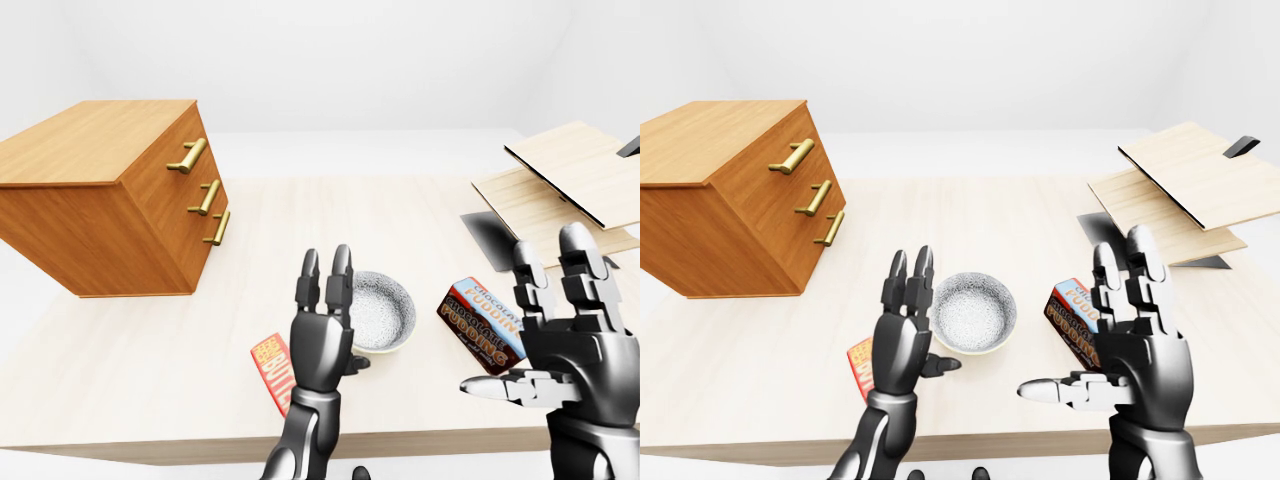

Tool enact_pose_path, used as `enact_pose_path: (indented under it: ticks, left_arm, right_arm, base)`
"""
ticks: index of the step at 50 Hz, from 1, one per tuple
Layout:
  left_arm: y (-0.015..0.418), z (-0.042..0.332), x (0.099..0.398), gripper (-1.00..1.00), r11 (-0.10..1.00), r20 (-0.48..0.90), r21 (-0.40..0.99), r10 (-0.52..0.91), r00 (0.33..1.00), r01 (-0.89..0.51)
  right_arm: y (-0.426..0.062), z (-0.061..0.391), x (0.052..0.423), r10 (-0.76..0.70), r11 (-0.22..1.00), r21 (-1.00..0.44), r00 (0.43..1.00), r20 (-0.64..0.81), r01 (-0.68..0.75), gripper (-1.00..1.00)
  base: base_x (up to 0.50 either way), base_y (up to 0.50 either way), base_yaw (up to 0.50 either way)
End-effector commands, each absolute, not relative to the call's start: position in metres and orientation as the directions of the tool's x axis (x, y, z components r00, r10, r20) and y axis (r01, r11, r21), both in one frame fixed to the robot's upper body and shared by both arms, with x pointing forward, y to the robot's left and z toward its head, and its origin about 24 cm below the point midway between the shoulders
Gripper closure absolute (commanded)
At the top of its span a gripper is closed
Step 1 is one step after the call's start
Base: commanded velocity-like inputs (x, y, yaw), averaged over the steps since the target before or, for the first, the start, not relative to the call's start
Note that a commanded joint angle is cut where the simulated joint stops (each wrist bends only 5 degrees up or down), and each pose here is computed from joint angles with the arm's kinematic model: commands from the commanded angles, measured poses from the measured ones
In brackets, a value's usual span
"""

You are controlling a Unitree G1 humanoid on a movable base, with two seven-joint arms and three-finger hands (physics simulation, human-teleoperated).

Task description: Close the top drawer of the cabinet and put the bowl on top of it.

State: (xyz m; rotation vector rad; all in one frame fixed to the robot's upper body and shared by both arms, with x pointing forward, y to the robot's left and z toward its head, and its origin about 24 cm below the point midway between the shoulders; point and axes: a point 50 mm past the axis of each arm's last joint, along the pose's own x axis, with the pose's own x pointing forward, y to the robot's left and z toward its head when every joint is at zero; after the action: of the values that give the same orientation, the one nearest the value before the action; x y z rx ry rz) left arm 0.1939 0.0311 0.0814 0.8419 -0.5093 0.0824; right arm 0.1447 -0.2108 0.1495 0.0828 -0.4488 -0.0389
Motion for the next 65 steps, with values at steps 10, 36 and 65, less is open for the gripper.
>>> enact_pose_path:
  ticks: [10, 36, 65]
  left_arm:
    - [0.014, 0.056, 0.193, -1.0, 0.576, 0.39, 0.793, -0.228, 0.892, -0.199]
    - [0.007, 0.044, 0.199, -1.0, 0.522, 0.348, 0.835, -0.254, 0.902, -0.175]
    - [-0.001, 0.024, 0.204, -1.0, 0.456, 0.275, 0.882, -0.292, 0.916, -0.119]
  right_arm:
    - [-0.213, 0.152, 0.145, -0.061, 0.996, 0.091, 0.894, 0.444, 0.023, -1.0]
    - [-0.213, 0.152, 0.145, -0.056, 0.996, 0.091, 0.892, 0.449, 0.017, -1.0]
    - [-0.213, 0.152, 0.144, -0.056, 0.996, 0.093, 0.892, 0.448, 0.016, -1.0]
  base:
    - [0.0, 0.0, 0.0]
    - [0.0, 0.0, 0.0]
    - [0.0, 0.0, 0.0]
